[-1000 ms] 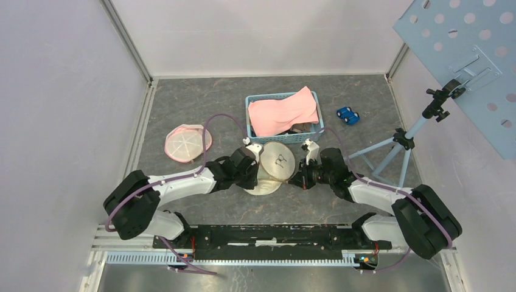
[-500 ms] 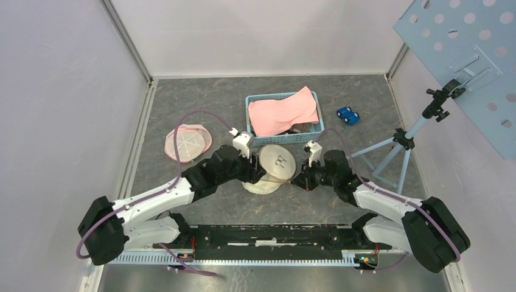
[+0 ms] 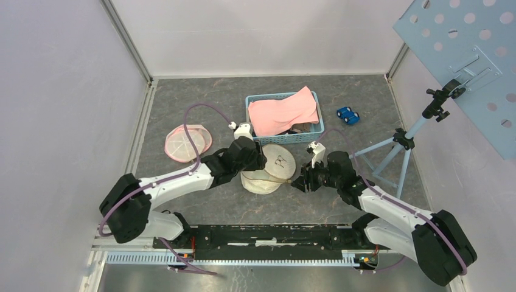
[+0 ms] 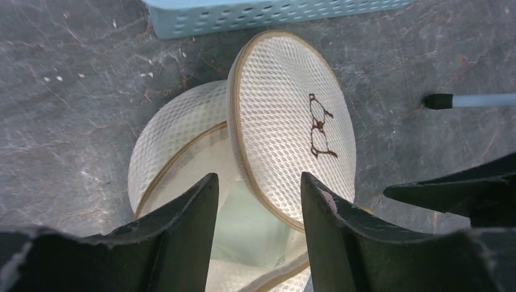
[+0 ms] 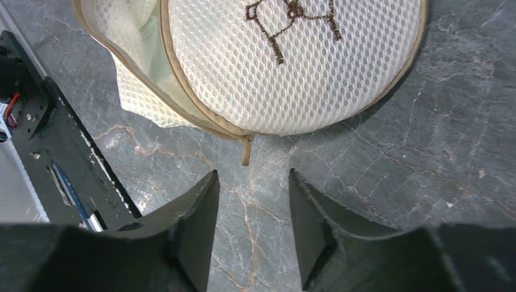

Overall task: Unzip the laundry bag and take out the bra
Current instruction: Open the laundry bag at the center of the board.

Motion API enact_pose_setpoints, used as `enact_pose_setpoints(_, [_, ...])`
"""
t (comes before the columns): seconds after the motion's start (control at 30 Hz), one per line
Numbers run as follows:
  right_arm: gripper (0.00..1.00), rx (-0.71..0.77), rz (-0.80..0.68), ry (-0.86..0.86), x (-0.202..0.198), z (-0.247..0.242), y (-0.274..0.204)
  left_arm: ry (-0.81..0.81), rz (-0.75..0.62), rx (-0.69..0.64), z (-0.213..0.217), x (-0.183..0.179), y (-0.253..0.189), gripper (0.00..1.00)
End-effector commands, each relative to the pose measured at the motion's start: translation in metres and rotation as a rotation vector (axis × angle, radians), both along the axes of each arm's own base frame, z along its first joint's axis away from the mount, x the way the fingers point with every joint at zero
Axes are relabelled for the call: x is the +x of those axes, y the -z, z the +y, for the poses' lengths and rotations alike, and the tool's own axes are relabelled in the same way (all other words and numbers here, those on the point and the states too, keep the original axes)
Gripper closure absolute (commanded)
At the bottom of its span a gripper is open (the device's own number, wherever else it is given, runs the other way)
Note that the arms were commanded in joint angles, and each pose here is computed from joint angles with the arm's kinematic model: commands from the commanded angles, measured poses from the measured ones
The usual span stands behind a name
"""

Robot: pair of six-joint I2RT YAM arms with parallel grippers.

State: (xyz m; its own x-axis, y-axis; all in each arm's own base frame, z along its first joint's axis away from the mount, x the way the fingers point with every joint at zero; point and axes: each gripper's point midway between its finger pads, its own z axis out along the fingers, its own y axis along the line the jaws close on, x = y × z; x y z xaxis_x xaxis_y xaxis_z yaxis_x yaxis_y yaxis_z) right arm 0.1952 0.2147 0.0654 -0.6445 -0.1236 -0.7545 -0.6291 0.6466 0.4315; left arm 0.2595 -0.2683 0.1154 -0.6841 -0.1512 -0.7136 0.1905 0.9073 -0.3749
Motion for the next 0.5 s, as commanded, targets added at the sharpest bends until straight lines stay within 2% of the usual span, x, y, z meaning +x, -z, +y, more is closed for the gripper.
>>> enact_pose_setpoints(0.0, [0.45, 0.008, -0.078, 0.023, 0.011, -0.001, -0.022, -0.065, 0.021, -0.105, -0.021, 0.015, -0.002, 0.42])
enact_pose_setpoints(0.1, [0.39, 0.002, -0.106, 0.041, 0.014, -0.005, -0.034, -0.058, 0.038, -0.106, -0.028, 0.018, 0.005, 0.45])
enact_pose_setpoints(0.17, [0.35, 0.000, -0.125, 0.050, 0.017, -0.007, -0.043, -0.041, 0.039, -0.099, -0.033, 0.019, 0.002, 0.52])
enact_pose_setpoints(0.37, [0.30, 0.042, -0.173, 0.074, 0.022, -0.007, -0.070, 0.017, -0.035, -0.103, -0.051, 0.013, -0.030, 0.60])
enact_pose_setpoints(0.43, [0.29, 0.044, -0.169, 0.074, 0.021, -0.008, -0.074, 0.038, -0.044, -0.100, -0.057, 0.011, -0.032, 0.65])
enact_pose_setpoints(0.47, [0.29, 0.051, -0.173, 0.076, 0.021, -0.008, -0.079, 0.051, -0.047, -0.104, -0.060, 0.010, -0.032, 0.71])
